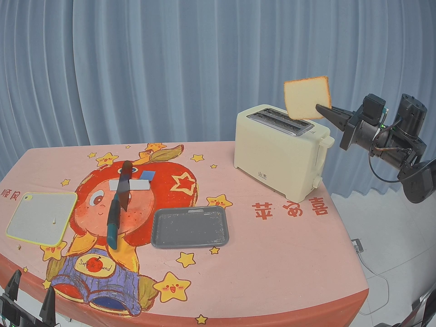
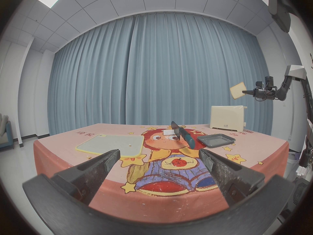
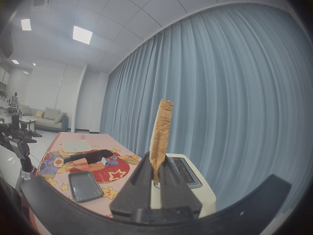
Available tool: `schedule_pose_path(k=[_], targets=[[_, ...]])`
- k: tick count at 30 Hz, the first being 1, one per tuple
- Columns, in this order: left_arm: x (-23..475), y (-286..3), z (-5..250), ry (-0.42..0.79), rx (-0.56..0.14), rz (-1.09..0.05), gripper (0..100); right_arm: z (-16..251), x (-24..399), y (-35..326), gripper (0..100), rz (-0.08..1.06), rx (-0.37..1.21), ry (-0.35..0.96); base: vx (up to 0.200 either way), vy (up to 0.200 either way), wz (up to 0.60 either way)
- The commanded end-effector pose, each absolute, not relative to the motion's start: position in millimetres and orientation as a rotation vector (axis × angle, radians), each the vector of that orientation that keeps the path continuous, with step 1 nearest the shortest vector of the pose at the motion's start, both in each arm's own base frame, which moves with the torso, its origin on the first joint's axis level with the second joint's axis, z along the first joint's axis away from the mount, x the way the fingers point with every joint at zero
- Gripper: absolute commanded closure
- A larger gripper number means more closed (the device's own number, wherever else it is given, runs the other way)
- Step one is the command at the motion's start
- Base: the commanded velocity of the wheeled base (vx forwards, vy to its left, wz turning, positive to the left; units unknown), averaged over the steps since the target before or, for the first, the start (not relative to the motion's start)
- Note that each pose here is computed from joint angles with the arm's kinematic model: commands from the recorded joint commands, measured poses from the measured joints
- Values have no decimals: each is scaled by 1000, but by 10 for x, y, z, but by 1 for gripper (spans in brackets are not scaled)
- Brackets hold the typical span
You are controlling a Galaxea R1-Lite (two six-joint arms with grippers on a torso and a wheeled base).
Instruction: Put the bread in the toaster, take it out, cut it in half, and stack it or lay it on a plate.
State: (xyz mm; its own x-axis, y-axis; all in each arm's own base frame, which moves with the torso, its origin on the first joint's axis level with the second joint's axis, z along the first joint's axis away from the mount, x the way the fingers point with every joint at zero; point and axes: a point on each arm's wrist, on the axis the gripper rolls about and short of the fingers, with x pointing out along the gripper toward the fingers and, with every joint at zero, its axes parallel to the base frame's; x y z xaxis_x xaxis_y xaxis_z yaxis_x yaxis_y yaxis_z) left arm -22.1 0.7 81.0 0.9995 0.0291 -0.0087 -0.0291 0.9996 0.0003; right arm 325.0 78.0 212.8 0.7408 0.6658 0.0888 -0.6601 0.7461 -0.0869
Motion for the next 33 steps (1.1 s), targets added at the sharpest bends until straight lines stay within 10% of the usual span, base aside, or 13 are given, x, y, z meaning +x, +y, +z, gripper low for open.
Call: schedule_pose_path(k=[1,33], targets=[[-207,8,761,28,0,31,0,2170,3354,738,100,728,-78,-84,0,0,0],[-207,7,761,28,-1,29,0,2133,3367,592,100,776,-120,45,19,0,0]])
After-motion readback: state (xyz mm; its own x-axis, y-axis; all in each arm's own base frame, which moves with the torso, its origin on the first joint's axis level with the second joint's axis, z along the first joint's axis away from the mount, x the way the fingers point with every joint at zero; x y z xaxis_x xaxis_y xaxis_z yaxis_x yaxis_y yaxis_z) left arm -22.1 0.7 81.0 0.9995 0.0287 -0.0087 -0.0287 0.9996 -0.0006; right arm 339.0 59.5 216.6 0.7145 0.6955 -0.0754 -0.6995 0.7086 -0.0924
